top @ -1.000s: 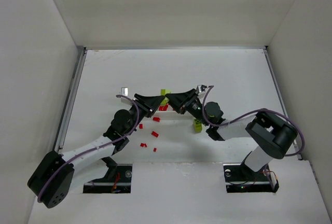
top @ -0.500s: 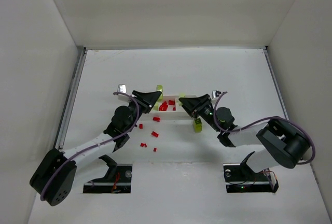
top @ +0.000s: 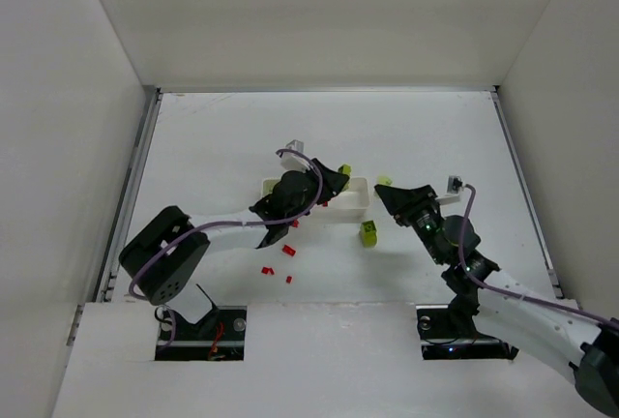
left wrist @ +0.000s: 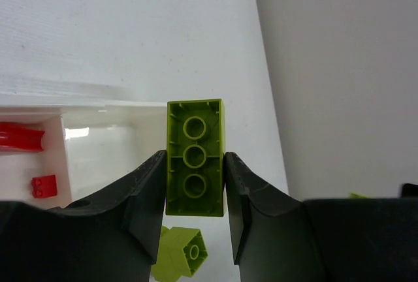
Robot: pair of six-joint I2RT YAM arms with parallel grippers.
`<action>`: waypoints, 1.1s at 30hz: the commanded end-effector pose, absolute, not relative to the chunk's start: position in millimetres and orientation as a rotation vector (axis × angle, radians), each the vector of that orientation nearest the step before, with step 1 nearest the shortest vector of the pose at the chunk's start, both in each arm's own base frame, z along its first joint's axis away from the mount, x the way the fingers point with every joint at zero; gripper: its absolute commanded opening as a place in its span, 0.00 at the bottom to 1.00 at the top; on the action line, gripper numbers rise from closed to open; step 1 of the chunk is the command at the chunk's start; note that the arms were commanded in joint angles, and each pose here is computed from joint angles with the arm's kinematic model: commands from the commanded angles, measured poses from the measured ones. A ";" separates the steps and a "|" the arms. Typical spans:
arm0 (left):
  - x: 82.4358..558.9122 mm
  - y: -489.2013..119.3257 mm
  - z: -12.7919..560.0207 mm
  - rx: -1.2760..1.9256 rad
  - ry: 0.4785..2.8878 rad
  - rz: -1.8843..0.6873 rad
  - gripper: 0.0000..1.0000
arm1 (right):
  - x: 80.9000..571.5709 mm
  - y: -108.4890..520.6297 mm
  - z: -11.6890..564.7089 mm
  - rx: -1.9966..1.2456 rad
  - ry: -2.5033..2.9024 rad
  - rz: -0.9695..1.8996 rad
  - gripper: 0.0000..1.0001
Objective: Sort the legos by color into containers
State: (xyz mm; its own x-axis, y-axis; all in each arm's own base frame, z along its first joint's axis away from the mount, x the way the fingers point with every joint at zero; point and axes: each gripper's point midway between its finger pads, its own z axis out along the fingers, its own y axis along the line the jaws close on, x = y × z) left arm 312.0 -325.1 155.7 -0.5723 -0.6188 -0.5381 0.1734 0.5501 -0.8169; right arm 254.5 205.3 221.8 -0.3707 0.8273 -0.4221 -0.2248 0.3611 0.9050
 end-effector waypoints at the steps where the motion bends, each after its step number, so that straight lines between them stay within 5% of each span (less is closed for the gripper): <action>1: 315.7 -348.1 160.4 -0.263 1.910 -1.080 0.24 | 253.2 170.8 186.7 0.551 1.650 0.970 0.26; 9: 317.0 -373.0 138.1 -0.219 1.990 -1.019 0.30 | 246.2 158.2 181.2 0.537 1.663 0.943 0.26; 19: 316.1 -364.0 133.9 -0.231 2.004 -0.968 0.57 | 251.2 164.9 188.0 0.502 1.679 0.920 0.26; 25: 320.7 -332.8 170.0 -0.274 1.914 -0.991 0.49 | 256.0 201.9 188.7 0.383 1.767 0.907 0.26; 33: 307.4 -206.2 194.6 -0.491 1.755 -0.918 0.48 | 268.6 310.1 182.6 0.114 1.892 0.904 0.27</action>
